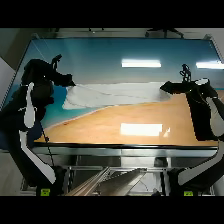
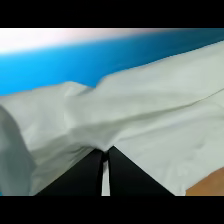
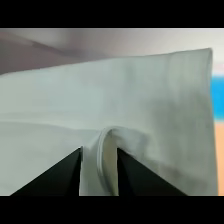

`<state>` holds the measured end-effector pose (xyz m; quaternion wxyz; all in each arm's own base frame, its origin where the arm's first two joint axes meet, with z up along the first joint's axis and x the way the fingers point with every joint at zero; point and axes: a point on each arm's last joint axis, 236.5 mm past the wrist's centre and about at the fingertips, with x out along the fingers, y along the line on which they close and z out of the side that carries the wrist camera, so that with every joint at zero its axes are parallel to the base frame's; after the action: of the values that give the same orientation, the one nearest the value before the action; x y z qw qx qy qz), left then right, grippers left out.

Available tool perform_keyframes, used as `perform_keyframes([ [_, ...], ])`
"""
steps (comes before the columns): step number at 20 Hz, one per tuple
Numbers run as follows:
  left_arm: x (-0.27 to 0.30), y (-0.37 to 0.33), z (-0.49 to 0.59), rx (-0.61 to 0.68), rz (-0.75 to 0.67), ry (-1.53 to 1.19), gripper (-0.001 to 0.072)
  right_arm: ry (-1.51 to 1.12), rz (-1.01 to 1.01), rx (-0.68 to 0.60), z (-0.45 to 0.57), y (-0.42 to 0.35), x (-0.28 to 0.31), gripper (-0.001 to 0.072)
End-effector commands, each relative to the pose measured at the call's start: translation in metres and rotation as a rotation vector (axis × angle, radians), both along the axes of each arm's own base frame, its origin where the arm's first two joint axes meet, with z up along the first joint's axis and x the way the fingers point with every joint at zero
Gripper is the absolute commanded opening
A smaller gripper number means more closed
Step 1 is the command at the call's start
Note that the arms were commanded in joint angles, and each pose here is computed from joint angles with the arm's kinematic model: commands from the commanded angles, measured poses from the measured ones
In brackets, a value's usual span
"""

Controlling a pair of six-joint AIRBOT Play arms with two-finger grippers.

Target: Fold the shirts.

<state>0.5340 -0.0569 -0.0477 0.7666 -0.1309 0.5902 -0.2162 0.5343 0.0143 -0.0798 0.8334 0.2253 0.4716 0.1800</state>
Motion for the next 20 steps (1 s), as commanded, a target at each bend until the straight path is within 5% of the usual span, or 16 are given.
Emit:
perform_keyframes([
  [1, 0.017, -0.009, 0.018, 0.006, -0.021, -0.062, 0.0703, 0.011, -0.014, -0.112, -0.001, -0.028, 0.006, 0.0389],
  [2, 0.022, -0.008, 0.025, 0.007, -0.017, -0.082, 0.0689, 0.03, -0.042, -0.147, 0.0, -0.04, 0.007, 0.0545],
  [5, 0.025, -0.005, 0.036, 0.007, -0.004, -0.099, 0.0688, 0.084, -0.093, -0.253, -0.005, -0.071, 0.004, 0.0641],
  [14, 0.013, -0.003, 0.035, -0.015, 0.028, -0.023, 0.0687, 0.154, 0.03, 0.011, -0.023, -0.013, -0.012, 0.0625],
  [15, 0.012, -0.004, 0.035, -0.016, 0.023, -0.019, 0.0688, 0.173, 0.041, 0.034, -0.027, -0.008, -0.016, 0.0482],
  [17, 0.01, -0.008, 0.035, -0.017, 0.012, -0.014, 0.0688, 0.207, 0.059, 0.071, -0.035, -0.001, -0.023, 0.0434],
  [20, 0.008, -0.026, 0.035, -0.017, -0.019, -0.016, 0.0686, 0.172, 0.153, 0.165, -0.019, 0.023, -0.028, 0.0107],
])
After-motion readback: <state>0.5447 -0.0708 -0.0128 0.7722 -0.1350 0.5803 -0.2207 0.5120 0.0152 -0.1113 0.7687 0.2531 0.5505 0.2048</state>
